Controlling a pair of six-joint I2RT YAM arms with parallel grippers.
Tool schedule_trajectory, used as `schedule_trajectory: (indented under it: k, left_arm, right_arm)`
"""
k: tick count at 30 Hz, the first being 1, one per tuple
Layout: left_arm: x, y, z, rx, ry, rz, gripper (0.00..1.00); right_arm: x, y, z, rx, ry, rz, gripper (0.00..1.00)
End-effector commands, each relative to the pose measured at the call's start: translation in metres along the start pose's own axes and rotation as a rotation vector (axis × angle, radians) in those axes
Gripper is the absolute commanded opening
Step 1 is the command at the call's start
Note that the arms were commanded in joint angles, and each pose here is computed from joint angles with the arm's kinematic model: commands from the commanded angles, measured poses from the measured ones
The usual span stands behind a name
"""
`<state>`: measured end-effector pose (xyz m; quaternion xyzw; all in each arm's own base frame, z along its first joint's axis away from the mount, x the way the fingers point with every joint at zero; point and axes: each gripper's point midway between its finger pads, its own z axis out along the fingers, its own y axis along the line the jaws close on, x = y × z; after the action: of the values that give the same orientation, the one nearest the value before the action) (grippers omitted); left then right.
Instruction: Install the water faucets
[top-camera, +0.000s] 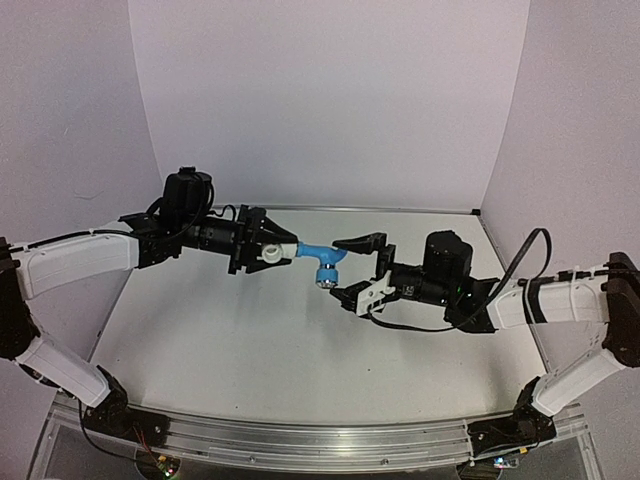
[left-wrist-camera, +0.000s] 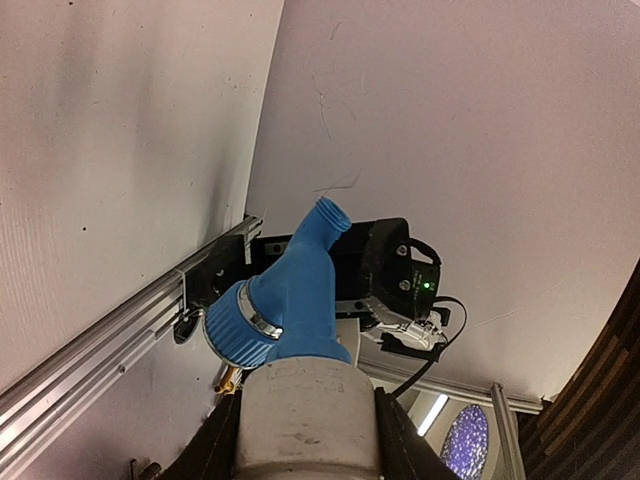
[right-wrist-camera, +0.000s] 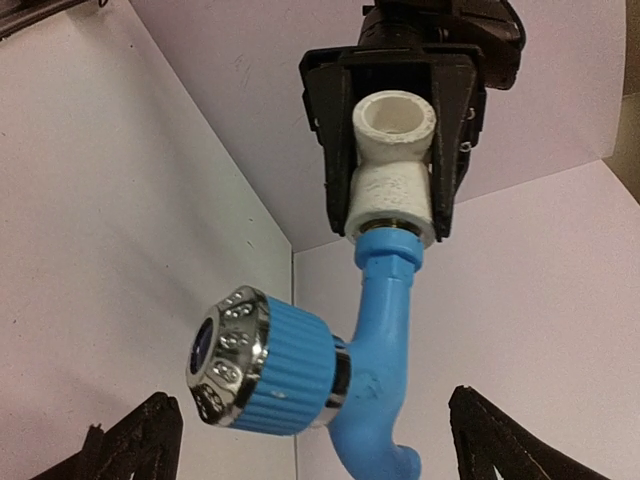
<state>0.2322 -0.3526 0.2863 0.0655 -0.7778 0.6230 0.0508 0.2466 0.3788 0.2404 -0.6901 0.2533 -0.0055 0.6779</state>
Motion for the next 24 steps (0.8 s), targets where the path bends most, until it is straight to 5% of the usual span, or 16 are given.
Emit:
schedule_trajectory:
  k: [1, 9, 24]
  left_arm:
    - [0.018, -0.036, -0.007, 0.099, 0.043, 0.104, 0.0]
    - [0.023, -0.037, -0.005, 0.105, 0.069, 0.126, 0.0]
    - [0.021, -0.032, -0.001, 0.099, 0.088, 0.154, 0.0]
  right_arm:
    - [-0.017, -0.023, 0.007, 0.118, -0.062, -0.104, 0.93]
    - [-0.024, -0.027, 0.011, 0.21, -0.089, -0.108, 0.92]
    - [-0.031, -0.027, 0.01, 0.203, -0.127, -0.001, 0.48]
